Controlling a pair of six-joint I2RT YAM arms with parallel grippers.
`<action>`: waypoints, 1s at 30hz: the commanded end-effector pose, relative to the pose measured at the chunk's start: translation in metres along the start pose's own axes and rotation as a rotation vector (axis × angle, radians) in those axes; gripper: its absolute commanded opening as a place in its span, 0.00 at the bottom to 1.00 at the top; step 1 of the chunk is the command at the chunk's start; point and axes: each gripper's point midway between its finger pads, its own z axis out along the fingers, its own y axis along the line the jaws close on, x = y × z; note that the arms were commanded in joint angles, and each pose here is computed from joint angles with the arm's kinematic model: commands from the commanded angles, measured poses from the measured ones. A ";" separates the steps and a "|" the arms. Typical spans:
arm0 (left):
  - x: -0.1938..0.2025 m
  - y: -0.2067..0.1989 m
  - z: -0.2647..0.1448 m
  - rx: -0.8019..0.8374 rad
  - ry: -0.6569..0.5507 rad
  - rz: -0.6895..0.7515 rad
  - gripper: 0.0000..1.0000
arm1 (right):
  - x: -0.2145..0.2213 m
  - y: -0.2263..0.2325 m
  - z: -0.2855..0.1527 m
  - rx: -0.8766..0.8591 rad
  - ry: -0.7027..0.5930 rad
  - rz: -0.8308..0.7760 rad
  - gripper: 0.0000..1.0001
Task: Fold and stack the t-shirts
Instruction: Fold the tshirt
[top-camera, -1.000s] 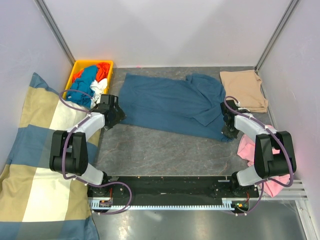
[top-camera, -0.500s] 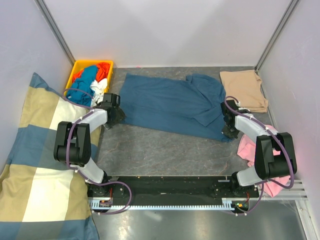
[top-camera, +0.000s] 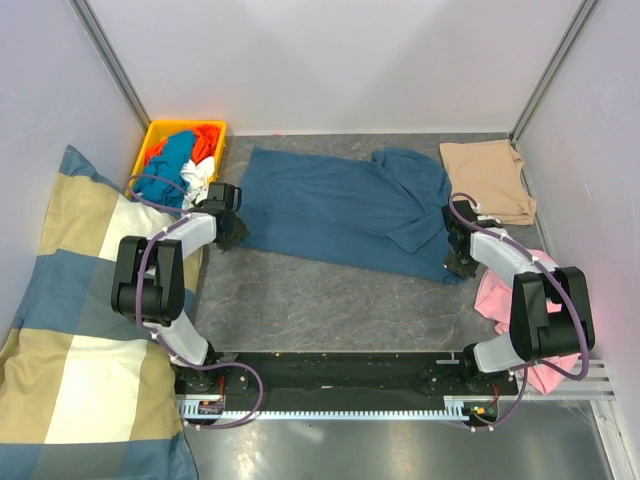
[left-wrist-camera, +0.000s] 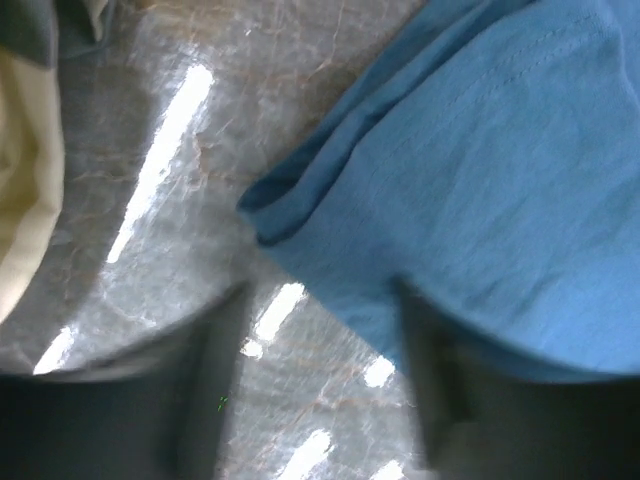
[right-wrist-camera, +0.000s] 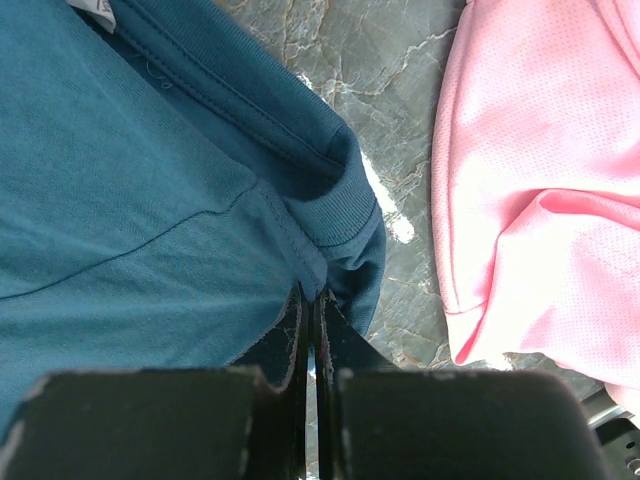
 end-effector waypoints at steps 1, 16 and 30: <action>-0.023 -0.014 0.008 0.000 -0.052 -0.029 0.32 | -0.001 -0.009 -0.005 0.014 -0.014 -0.003 0.00; 0.043 0.037 -0.011 -0.048 0.058 -0.062 0.02 | 0.012 -0.013 -0.021 -0.022 0.044 -0.005 0.00; 0.093 0.088 -0.057 -0.035 0.063 -0.186 0.02 | 0.033 -0.033 -0.040 0.023 0.100 0.000 0.00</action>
